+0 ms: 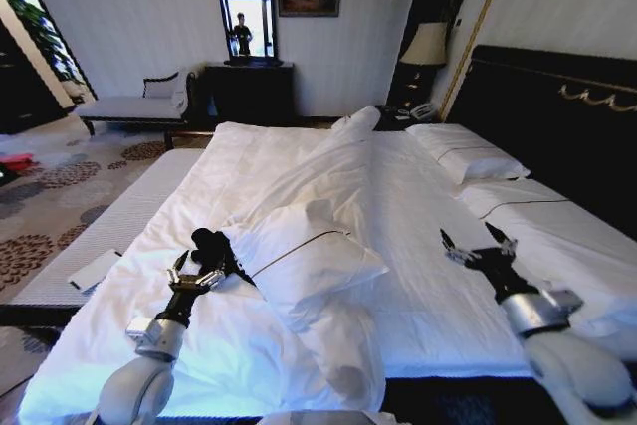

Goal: Fold the clothes on the bed.

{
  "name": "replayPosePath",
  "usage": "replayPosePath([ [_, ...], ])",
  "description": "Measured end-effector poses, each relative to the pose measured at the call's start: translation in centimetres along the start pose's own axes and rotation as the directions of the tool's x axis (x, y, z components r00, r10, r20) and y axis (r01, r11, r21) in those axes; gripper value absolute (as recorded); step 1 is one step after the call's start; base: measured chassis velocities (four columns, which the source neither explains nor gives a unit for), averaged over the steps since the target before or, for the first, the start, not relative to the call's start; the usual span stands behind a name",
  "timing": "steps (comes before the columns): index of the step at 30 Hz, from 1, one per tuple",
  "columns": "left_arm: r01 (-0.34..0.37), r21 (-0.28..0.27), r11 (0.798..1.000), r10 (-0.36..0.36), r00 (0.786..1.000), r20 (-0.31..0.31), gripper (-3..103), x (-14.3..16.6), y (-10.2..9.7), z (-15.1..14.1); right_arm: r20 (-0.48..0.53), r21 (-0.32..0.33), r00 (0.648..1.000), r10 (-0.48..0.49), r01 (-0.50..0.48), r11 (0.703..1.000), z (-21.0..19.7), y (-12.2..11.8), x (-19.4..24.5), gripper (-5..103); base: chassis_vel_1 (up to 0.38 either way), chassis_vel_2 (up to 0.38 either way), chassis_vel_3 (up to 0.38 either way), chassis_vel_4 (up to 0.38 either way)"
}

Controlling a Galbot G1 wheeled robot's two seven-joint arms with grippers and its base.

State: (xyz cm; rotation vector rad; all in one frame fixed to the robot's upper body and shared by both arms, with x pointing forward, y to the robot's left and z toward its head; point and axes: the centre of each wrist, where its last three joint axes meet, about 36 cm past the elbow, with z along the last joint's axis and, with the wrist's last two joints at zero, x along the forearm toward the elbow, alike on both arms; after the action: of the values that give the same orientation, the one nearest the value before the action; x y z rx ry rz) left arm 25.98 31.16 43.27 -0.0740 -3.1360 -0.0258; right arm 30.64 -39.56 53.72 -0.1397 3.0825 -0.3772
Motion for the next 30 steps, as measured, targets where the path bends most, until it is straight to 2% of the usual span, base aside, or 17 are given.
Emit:
replayPosePath([
  [4,0.02,0.001,1.0,-0.02,1.0,-0.008,100,0.4,0.3,0.4,0.004,0.021,0.999,-0.052,0.052,0.998,-0.9,-1.2,-2.8,100,0.0,0.0,0.0,0.0],
  [8,0.035,0.004,0.999,-0.035,0.999,-0.009,100,0.5,0.5,0.5,0.064,0.041,0.994,-0.085,0.083,0.996,-0.9,-2.0,-5.5,100,0.0,0.0,0.0,0.0],
  [9,0.038,0.005,0.999,-0.038,0.999,-0.01,100,0.5,0.5,0.6,0.085,0.06,0.992,-0.09,0.085,0.995,-0.7,-2.3,-6.2,100,0.0,0.0,0.0,0.0],
  [10,0.043,0.005,0.999,-0.043,0.999,-0.015,100,0.6,0.4,0.7,0.104,0.113,0.989,-0.11,0.098,0.989,0.0,-3.2,-7.4,100,0.0,0.0,0.0,0.0],
  [11,0.043,0.005,0.999,-0.043,0.999,-0.015,100,0.6,0.4,0.7,0.104,0.113,0.989,-0.11,0.098,0.989,0.0,-3.2,-7.4,100,0.0,0.0,0.0,0.0],
  [14,0.049,0.011,0.999,-0.049,0.998,-0.029,100,1.0,0.2,1.0,0.086,0.171,0.987,-0.133,0.117,0.978,0.5,-4.6,-8.9,100,0.0,0.0,0.0,0.0],
  [18,0.049,0.011,0.999,-0.048,0.998,-0.038,100,1.3,0.1,1.1,0.07,0.185,0.985,-0.159,0.144,0.972,-0.1,-6.1,-10.1,100,0.0,0.0,0.0,0.0],
  [20,0.046,0.01,0.999,-0.045,0.998,-0.038,100,1.5,-0.1,1.0,0.061,0.116,0.984,-0.169,0.161,0.98,-1.2,-7.2,-11.8,100,0.0,0.0,0.0,0.0],
  [22,0.045,0.01,0.999,-0.045,0.998,-0.038,100,1.5,-0.1,0.9,0.064,0.098,0.982,-0.179,0.173,0.98,-1.8,-7.5,-12.4,100,0.0,0.0,0.0,0.0],
  [26,0.049,0.008,0.999,-0.049,0.998,-0.043,100,1.7,-0.1,0.9,0.064,-0.012,0.955,-0.289,0.29,0.957,-4.1,-8.1,-15.9,100,0.0,0.0,0.0,0.0],
  [27,0.049,0.008,0.999,-0.049,0.998,-0.043,100,1.7,-0.1,0.9,0.064,-0.012,0.955,-0.289,0.29,0.957,-4.1,-8.1,-15.9,100,0.0,0.0,0.0,0.0],
  [28,0.05,0.007,0.999,-0.05,0.998,-0.045,100,1.8,-0.1,1.0,0.062,-0.043,0.947,-0.315,0.318,0.947,-4.4,-7.9,-16.6,100,0.0,0.0,0.0,0.0],
  [30,0.056,0.004,0.998,-0.056,0.997,-0.051,100,2.0,0.0,1.1,0.074,-0.139,0.914,-0.4,0.407,0.903,-5.3,-6.8,-19.2,100,0.0,0.0,0.0,0.0],
])
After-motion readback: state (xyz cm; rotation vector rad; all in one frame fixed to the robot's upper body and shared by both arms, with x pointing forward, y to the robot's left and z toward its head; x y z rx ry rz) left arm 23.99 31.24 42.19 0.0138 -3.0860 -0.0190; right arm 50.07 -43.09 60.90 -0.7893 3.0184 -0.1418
